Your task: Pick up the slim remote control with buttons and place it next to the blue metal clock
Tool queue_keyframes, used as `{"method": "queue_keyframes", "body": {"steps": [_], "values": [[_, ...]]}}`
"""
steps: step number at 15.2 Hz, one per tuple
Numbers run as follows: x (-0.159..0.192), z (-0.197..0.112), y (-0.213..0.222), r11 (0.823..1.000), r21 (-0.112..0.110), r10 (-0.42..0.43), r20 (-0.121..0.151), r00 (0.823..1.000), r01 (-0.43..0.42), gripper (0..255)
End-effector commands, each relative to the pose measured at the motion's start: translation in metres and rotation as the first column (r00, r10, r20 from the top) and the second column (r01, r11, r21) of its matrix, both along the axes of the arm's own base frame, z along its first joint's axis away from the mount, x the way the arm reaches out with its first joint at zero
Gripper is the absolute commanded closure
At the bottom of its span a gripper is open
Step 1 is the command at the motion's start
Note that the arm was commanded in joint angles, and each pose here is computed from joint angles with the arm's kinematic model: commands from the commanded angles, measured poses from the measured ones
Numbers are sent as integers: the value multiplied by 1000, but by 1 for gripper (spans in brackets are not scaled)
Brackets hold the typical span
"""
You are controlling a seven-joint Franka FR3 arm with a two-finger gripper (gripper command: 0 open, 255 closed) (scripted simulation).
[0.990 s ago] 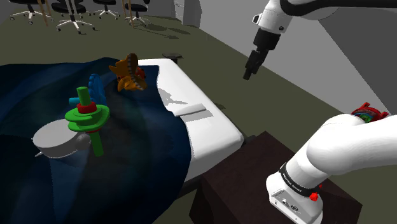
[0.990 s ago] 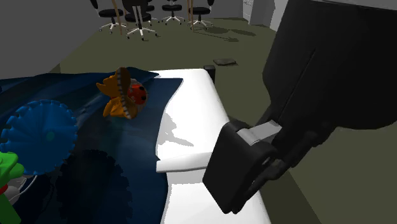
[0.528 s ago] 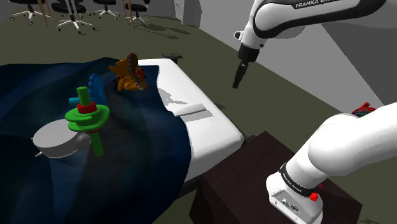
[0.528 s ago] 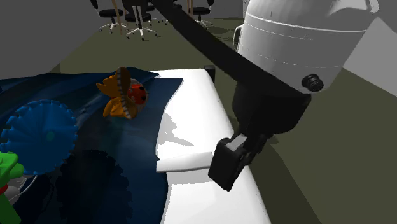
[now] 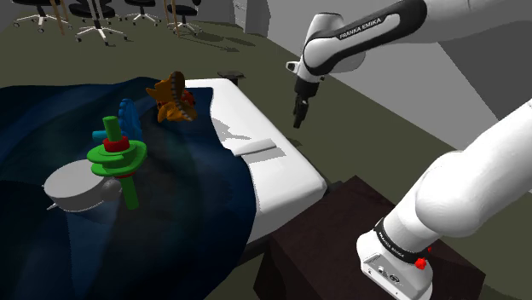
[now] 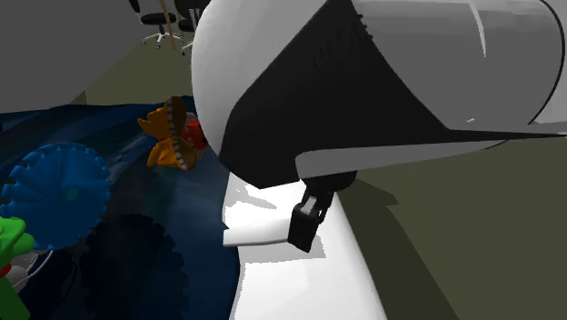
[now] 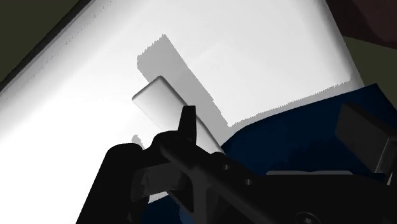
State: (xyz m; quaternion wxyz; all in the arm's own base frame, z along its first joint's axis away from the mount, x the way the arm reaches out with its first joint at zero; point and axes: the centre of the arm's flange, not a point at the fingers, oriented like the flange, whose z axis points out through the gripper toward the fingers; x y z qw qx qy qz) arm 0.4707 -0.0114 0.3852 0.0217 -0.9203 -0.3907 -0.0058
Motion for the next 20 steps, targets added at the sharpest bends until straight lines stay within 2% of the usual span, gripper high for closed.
{"method": "queue_keyframes", "body": {"steps": [1,5,9,13,17,20], "values": [[16,-20,5,997,-6,73,3,997,-73,0],[50,-59,15,978,-18,208,7,978,-208,0],[83,-98,29,940,-30,340,8,940,-340,0],[114,-137,48,884,-43,466,8,885,-465,0],[142,-176,69,812,-55,582,7,813,-581,0],[143,-188,70,808,-55,588,6,809,-587,0]]}}
